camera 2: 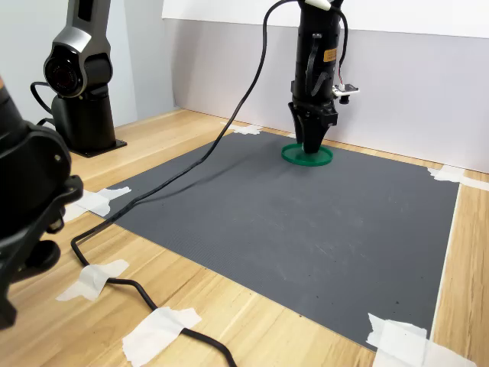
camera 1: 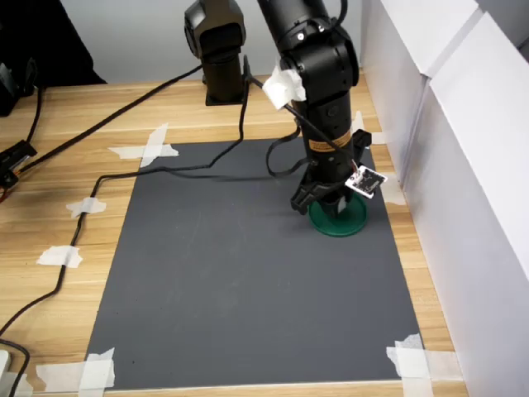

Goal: Grasp a white terminal and put it on the green lid.

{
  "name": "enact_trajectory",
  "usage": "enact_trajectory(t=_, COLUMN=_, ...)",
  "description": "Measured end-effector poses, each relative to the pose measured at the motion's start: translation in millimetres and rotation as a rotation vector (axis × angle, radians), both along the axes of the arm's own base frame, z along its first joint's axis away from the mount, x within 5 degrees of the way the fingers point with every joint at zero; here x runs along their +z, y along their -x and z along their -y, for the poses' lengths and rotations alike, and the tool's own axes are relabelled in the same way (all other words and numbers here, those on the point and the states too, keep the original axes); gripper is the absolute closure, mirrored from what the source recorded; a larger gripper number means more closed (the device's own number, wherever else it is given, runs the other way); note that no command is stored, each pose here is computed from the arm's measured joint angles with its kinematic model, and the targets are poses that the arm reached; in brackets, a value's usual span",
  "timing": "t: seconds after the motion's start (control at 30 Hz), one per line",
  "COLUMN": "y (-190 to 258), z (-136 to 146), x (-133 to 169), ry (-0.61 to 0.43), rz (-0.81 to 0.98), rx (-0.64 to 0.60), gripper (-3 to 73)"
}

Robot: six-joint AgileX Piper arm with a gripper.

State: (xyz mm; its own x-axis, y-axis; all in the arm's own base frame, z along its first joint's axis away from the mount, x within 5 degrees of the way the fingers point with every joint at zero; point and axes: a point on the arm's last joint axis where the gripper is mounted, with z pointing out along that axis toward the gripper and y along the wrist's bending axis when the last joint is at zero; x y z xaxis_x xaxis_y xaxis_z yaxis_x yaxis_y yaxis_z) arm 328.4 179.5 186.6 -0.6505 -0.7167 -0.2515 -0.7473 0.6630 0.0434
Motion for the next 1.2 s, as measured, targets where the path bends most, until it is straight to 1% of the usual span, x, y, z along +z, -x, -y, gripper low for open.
enact_trajectory(t=0.07, y=0, z=0, x=0, ry=0.001, rz=0.0, rx=0.003, gripper=37.4)
enact_trajectory(t=0.13, y=0, z=0, x=0, ry=0.0, rz=0.001, rx=0.002, gripper=34.7)
enact_trajectory(t=0.2, y=0, z=-1, x=0, ry=-0.008, rz=-0.003, rx=-0.007, gripper=28.0)
enact_trajectory(t=0.3, y=1, z=-1, x=6, ry=-0.032, rz=0.007, rx=-0.039, gripper=14.6)
enact_trajectory(t=0.33, y=1, z=-1, x=12, ry=-0.043, rz=0.022, rx=-0.052, gripper=10.8)
enact_trajectory(t=0.4, y=4, z=0, x=28, ry=-0.072, rz=0.059, rx=-0.075, gripper=5.6)
enact_trajectory(t=0.47, y=10, z=5, x=47, ry=-0.109, rz=0.097, rx=-0.098, gripper=4.3)
enact_trajectory(t=0.5, y=15, z=10, x=58, ry=-0.131, rz=0.125, rx=-0.113, gripper=4.8)
enact_trajectory(t=0.57, y=23, z=23, x=77, ry=-0.175, rz=0.2, rx=-0.156, gripper=8.5)
enact_trajectory(t=0.67, y=41, z=61, x=102, ry=-0.23, rz=0.346, rx=-0.259, gripper=21.6)
enact_trajectory(t=0.8, y=68, z=120, x=126, ry=-0.281, rz=0.611, rx=-0.444, gripper=46.6)
enact_trajectory(t=0.9, y=100, z=155, x=131, ry=-0.297, rz=0.805, rx=-0.568, gripper=62.0)
enact_trajectory(t=0.97, y=121, z=171, x=126, ry=-0.298, rz=0.896, rx=-0.636, gripper=67.3)
enact_trajectory(t=1.0, y=133, z=177, x=121, ry=-0.297, rz=0.934, rx=-0.673, gripper=68.8)
enact_trajectory(t=1.07, y=157, z=186, x=110, ry=-0.302, rz=1.006, rx=-0.733, gripper=70.0)
enact_trajectory(t=1.13, y=179, z=192, x=94, ry=-0.3, rz=1.058, rx=-0.783, gripper=70.7)
enact_trajectory(t=1.2, y=196, z=194, x=75, ry=-0.292, rz=1.076, rx=-0.808, gripper=70.8)
